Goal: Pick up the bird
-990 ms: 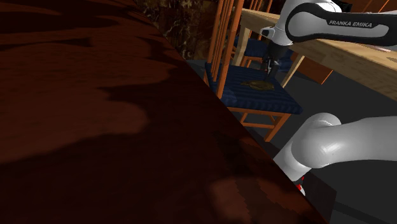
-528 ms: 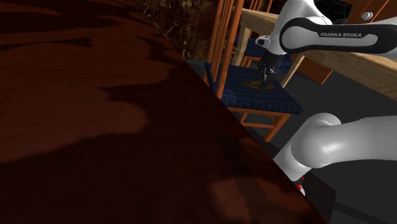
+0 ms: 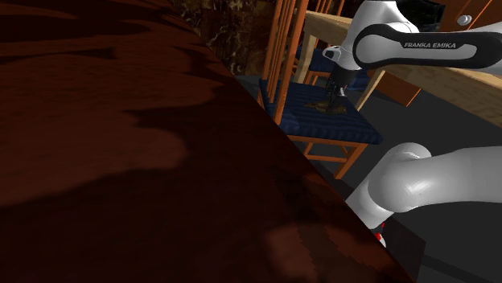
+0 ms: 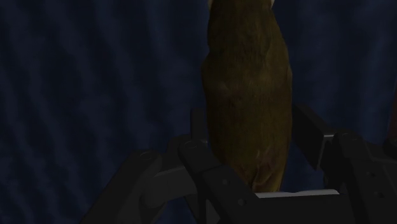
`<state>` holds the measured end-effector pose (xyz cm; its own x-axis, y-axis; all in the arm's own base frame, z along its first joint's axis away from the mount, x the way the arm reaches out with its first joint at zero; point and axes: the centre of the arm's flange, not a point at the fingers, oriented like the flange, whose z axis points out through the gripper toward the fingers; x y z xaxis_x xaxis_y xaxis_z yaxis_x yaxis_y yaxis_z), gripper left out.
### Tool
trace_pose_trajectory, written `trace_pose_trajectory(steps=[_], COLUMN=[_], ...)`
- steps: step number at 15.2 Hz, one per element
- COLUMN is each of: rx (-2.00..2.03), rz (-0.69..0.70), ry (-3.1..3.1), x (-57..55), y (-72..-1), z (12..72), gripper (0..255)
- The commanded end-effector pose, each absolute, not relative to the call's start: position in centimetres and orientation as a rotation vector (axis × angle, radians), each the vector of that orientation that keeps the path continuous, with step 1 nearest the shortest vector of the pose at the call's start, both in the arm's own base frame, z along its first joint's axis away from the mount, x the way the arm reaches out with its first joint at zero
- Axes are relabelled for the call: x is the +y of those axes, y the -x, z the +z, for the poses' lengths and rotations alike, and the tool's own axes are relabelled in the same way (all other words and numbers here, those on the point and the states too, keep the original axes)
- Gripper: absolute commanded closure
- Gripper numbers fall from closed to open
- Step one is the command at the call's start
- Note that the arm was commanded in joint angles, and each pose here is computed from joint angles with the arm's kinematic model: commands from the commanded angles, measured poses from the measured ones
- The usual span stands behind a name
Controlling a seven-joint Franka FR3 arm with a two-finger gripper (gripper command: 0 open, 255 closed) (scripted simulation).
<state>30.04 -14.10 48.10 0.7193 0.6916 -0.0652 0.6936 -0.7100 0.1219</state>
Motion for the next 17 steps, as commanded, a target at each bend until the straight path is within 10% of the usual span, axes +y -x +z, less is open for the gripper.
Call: trace_pose_trajectory(steps=[1, 17], rx=[1.127, 1.127], rz=[-0.020, -0.021], ry=[-2.785, -2.785], x=[-14.1, -14.1], y=[-30.0, -29.9], z=[48.1, 55.4], gripper=[255, 255])
